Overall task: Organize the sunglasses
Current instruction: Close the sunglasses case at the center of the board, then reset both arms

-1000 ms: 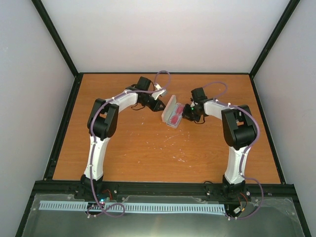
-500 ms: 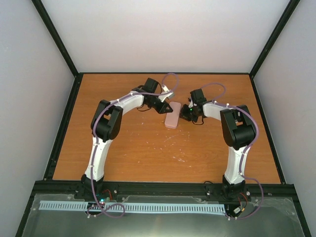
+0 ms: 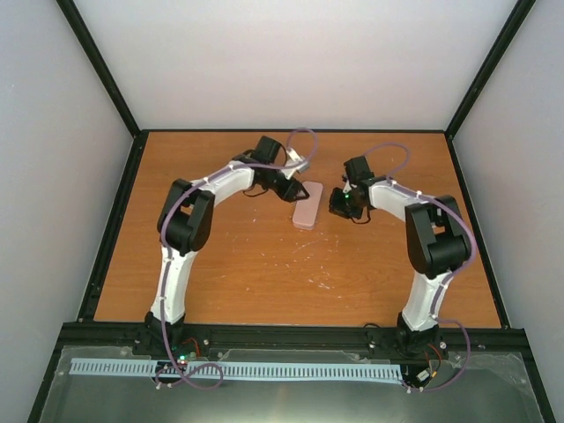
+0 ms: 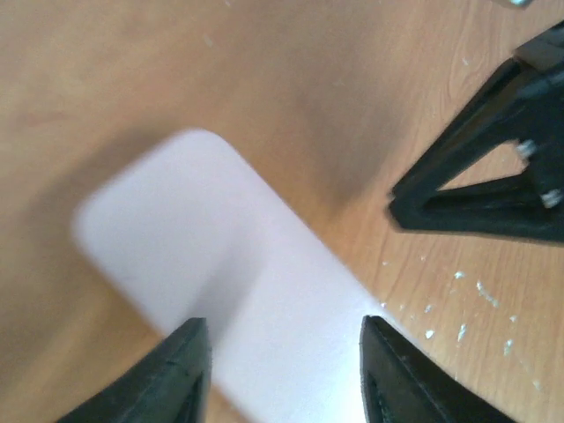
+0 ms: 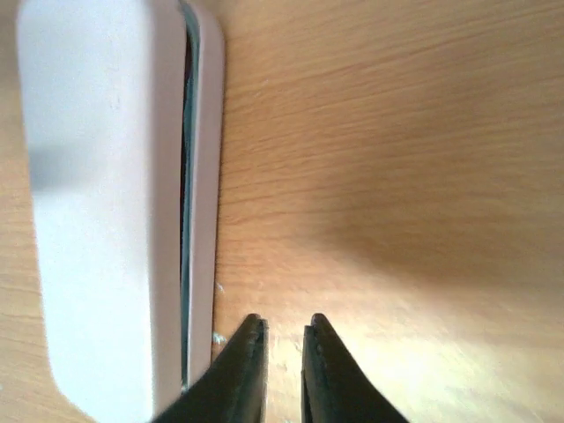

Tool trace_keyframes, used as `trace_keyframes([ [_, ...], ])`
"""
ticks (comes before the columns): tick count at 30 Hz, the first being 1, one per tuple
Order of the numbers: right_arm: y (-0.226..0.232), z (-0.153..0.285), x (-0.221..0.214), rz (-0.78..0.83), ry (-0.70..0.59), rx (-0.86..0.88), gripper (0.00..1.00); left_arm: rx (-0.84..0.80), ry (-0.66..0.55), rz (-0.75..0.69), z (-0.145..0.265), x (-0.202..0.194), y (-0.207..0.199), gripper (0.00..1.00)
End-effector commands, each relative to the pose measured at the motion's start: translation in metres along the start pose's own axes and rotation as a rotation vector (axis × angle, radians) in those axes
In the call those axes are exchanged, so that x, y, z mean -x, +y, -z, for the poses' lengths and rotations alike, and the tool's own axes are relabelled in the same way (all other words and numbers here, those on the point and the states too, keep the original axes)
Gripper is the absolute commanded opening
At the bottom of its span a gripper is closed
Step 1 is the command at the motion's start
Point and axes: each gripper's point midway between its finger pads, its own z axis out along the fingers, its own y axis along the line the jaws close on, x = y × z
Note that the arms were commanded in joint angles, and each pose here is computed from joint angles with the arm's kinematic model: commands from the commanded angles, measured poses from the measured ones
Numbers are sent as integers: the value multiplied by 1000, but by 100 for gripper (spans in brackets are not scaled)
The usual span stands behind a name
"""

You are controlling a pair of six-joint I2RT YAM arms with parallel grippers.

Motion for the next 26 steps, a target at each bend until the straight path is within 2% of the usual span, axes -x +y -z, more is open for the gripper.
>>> trace_keyframes([
  [1, -21, 58, 11, 36, -92, -91, 20, 163, -197, -60, 95, 66, 21, 69],
  [2, -20, 68, 14, 47, -115, -85, 22, 203, -226, -47, 114, 73, 29, 93],
  [3, -28, 82, 23, 37, -155, -85, 23, 257, -261, -19, 136, 77, 40, 99],
  [5, -40, 110, 38, 30, -229, -82, 31, 367, -347, 40, 186, 82, 59, 99],
  [7, -51, 134, 49, 26, -285, -100, 34, 474, -402, 104, 234, 75, 74, 99],
  [11, -68, 159, 60, 24, -320, -131, 38, 662, -382, 176, 294, 17, 87, 99],
  [14, -73, 160, 61, 26, -305, -122, 39, 771, -307, 216, 312, -32, 87, 99],
  [17, -77, 158, 63, 19, -310, -115, 39, 801, -235, 259, 315, -70, 84, 100],
  [26, -74, 157, 67, 25, -320, -74, 38, 784, -205, 300, 309, -95, 71, 99],
])
